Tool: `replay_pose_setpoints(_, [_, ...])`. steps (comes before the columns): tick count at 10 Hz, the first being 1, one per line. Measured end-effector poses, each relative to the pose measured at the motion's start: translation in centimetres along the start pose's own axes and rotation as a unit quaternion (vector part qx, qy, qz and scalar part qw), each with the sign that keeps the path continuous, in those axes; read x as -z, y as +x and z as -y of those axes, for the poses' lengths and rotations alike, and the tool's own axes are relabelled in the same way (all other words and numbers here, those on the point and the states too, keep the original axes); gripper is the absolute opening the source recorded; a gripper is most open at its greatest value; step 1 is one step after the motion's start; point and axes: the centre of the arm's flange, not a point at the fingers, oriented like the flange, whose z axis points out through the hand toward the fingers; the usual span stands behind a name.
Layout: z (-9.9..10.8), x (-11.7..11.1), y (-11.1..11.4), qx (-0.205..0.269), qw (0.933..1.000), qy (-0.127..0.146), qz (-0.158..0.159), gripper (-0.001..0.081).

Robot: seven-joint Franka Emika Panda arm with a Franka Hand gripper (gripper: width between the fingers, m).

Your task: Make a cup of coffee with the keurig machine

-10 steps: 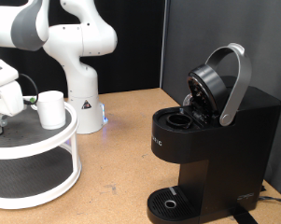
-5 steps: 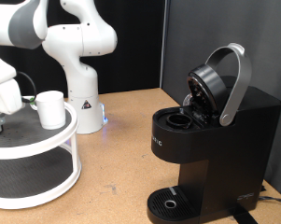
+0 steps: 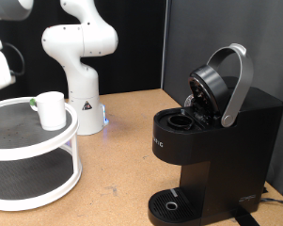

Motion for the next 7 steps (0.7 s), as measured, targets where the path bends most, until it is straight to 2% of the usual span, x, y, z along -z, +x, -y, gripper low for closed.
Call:
replay_pose_setpoints(1, [0.1, 0.7, -0.1, 0.001, 1.0, 0.003, -0.003, 0.0471])
replay_pose_setpoints(3, [0.2, 0.5, 0.1, -0.007, 0.9998, 0.003, -0.016, 0.0471])
replay_pose_setpoints(5, [-0.1, 0.5, 1.4, -0.061, 0.9939, 0.003, -0.091, 0.0471])
replay_pose_setpoints(7, [-1.4, 1.4, 3.2, -0.113, 0.983, -0.003, -0.145, 0.0471])
